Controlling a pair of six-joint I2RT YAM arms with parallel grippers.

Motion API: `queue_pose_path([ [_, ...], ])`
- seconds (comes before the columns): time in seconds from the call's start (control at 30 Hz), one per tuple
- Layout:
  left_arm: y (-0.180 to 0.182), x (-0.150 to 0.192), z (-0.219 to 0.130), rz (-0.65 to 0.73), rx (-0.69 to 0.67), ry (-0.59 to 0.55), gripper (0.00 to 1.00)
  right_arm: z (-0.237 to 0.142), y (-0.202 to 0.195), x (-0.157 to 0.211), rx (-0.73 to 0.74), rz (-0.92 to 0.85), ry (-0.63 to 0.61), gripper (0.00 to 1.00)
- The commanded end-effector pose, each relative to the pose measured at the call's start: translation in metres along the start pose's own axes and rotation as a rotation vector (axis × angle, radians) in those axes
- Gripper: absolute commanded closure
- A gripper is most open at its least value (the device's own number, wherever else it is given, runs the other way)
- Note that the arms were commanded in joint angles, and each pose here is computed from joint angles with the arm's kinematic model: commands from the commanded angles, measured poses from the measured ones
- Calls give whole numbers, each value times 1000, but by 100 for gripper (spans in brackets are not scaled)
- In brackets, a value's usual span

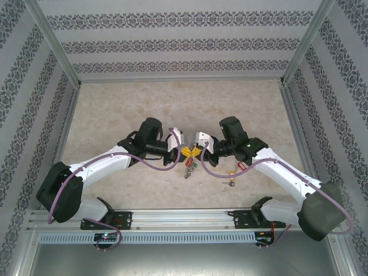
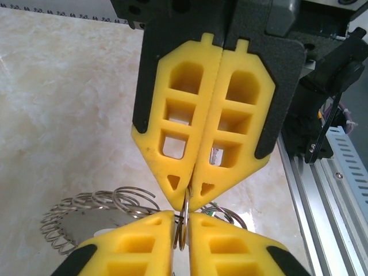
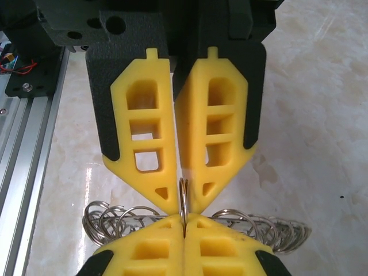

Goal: Put the keys on the keyring

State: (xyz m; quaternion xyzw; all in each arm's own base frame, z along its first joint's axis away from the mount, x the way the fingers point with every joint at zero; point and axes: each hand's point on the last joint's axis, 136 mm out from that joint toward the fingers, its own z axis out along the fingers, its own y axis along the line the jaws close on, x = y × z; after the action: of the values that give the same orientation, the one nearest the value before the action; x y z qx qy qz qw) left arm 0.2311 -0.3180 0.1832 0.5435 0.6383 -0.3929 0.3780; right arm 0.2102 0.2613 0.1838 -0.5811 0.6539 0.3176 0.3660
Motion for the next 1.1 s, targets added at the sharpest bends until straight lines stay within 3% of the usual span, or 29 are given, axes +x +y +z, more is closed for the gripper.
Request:
queue_pose_path([
  [0.0,-3,-8,4,40,19,5,100,-4,2,-21,-11,-53,-35,100],
  [0.07,-4,-8,4,43,15,1,100,-6,1,-22,0,-58,-35,100],
  [0.2,1,-14,2,44,-25,-65,100,-13,-5,-22,66,-73,-44,84],
  [0.4,7,-28,0,11,-60,-190,100,-37,-7,-31,143,-53,-134,81],
  [0.5,9,-33,-2,3,-78,-238,100,-55,-19,-39,250,-19,-208,80],
  [0.57,10,-36,-4,-2,-86,-262,100,-68,-41,-35,386,94,-216,79],
  [0.63,10,-36,-4,-6,-88,-266,100,-88,-74,-19,572,329,-220,79],
  [0.77,14,-38,-7,-2,-120,-264,100,-126,-113,27,810,811,-239,79],
  [0.83,14,-38,-9,2,-133,-254,100,-135,-117,55,869,997,-204,79],
  [0.93,15,-39,-12,9,-146,-250,100,-139,-105,103,930,1218,-44,77],
  [1.07,14,-38,-13,7,-151,-238,100,-129,-78,146,902,1445,120,76],
])
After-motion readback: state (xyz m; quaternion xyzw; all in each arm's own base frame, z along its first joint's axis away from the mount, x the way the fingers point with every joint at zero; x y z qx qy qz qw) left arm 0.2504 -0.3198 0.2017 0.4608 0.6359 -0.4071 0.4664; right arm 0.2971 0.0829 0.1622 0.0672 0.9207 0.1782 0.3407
